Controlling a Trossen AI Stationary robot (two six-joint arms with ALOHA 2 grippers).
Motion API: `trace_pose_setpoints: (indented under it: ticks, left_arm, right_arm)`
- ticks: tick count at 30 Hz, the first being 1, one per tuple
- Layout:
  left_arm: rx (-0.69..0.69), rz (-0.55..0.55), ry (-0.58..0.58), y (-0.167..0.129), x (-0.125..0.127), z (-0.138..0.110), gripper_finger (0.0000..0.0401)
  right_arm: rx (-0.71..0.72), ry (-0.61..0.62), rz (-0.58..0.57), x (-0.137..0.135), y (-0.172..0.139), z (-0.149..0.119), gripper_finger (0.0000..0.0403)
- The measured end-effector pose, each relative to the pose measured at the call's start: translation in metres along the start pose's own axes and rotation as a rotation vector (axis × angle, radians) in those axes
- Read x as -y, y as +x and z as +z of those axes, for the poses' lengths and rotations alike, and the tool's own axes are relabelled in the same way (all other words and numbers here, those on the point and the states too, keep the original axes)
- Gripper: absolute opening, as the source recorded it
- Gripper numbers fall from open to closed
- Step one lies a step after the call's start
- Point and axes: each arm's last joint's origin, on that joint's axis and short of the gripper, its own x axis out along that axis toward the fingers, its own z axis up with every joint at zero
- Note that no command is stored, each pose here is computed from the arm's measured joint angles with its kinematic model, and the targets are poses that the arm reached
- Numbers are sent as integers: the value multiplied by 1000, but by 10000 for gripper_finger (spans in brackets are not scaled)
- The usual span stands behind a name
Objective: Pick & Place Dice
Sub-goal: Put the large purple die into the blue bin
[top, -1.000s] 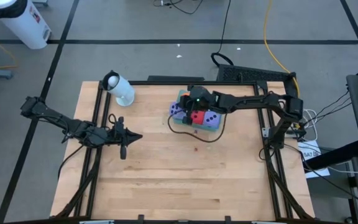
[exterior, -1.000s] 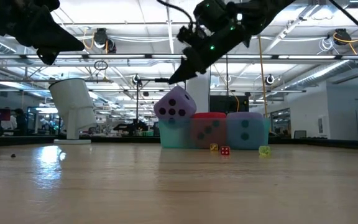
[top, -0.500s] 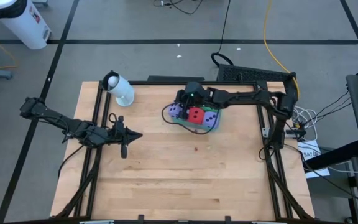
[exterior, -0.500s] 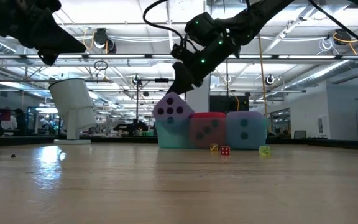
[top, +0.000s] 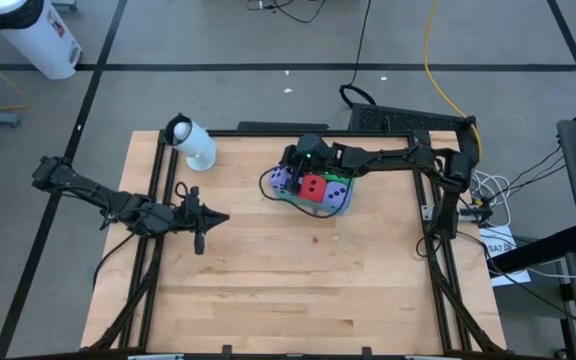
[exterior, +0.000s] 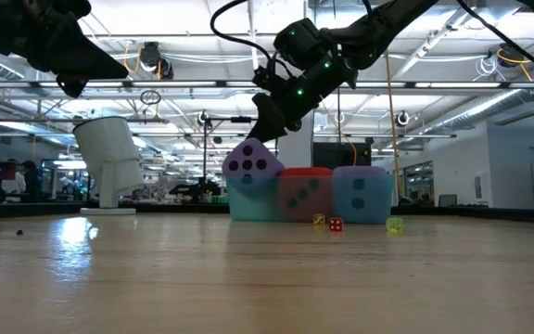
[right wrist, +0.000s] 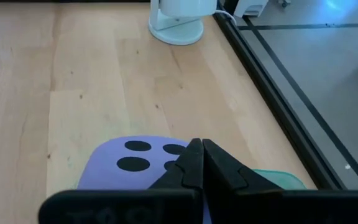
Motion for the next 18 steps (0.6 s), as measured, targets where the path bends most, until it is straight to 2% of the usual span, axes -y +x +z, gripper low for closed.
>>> trace_pose_setpoints:
  ticks: [8, 18]
  left_arm:
    - [1, -1, -6, 0, 0, 0, 5]
    - [3, -2, -14, 0, 0, 0, 5]
  right_arm:
    - [-101, -31, -34, -11, -12, -5, 0]
    - [-41, 38, -57, -16, -5, -33, 0]
